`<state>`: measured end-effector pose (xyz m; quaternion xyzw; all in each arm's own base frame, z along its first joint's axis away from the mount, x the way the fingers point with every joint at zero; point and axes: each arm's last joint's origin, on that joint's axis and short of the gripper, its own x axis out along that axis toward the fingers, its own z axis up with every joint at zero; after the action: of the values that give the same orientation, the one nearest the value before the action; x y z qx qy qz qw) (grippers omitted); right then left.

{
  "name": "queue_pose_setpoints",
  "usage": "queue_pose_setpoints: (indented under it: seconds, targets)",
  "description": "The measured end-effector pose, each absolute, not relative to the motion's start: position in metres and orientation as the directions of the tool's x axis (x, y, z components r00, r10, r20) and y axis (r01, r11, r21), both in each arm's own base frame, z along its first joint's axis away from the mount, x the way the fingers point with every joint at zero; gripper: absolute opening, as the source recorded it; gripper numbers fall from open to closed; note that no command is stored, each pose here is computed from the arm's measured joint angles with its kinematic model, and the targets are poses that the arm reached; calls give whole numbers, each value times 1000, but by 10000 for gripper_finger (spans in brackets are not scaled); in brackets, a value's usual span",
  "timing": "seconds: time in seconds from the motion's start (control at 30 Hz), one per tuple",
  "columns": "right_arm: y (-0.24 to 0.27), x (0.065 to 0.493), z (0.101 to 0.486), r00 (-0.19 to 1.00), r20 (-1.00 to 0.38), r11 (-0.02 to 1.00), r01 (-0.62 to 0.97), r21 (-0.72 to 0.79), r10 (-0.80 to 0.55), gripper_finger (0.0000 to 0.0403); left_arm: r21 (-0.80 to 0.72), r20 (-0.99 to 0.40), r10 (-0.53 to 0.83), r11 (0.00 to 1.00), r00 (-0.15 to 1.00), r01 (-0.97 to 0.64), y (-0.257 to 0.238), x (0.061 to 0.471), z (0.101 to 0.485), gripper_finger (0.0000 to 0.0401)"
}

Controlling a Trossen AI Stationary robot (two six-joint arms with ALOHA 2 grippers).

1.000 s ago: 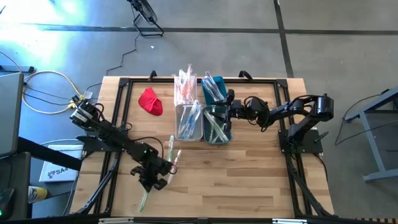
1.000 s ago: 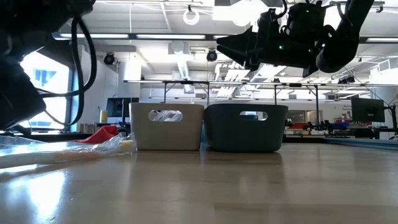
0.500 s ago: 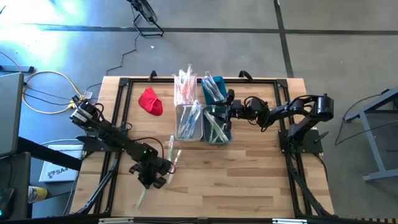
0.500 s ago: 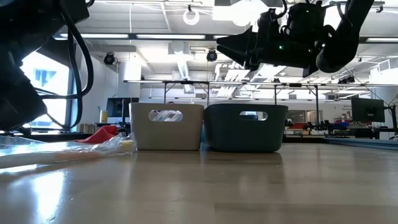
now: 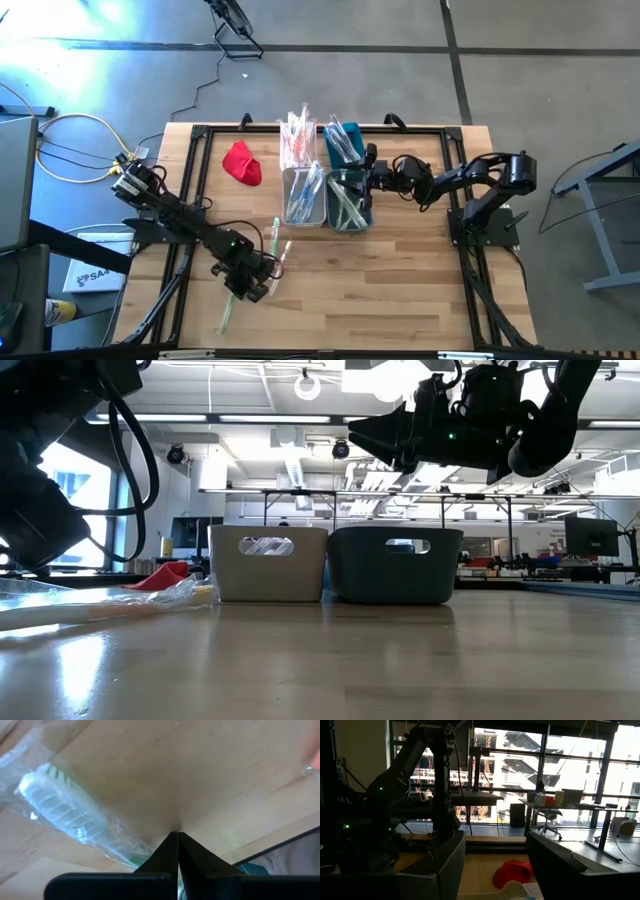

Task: Pick & Place Toothbrushes
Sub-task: Move the brushes to the middle of the table

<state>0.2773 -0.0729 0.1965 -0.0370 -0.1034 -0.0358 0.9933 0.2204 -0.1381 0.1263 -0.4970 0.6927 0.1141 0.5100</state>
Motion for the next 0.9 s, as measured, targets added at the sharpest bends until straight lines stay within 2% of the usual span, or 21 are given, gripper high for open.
queue_pose_setpoints:
  seconds: [0.3, 0.43, 0.57, 0.77, 0.9]
  targets:
    - [-73, 277, 196, 976, 208, 995, 79, -66, -63, 203, -373, -813, -581, 486, 27, -791, -139, 222, 126, 5]
    - [-73, 277, 196, 976, 208, 995, 79, -66, -63, 204, -510, -753, -652, 490, 91, -707, -145, 231, 131, 5]
    - [-73, 277, 197, 976, 208, 995, 78, -66, -63, 204, -596, -650, -757, 454, 66, -663, -150, 235, 137, 5]
    - [-73, 277, 196, 976, 207, 995, 79, -66, -64, 204, -397, -546, -826, 400, -137, -826, -149, 223, 137, 5]
    - [-73, 277, 196, 976, 207, 995, 78, -66, -63, 203, -273, -581, -789, 421, -200, -865, -144, 214, 132, 5]
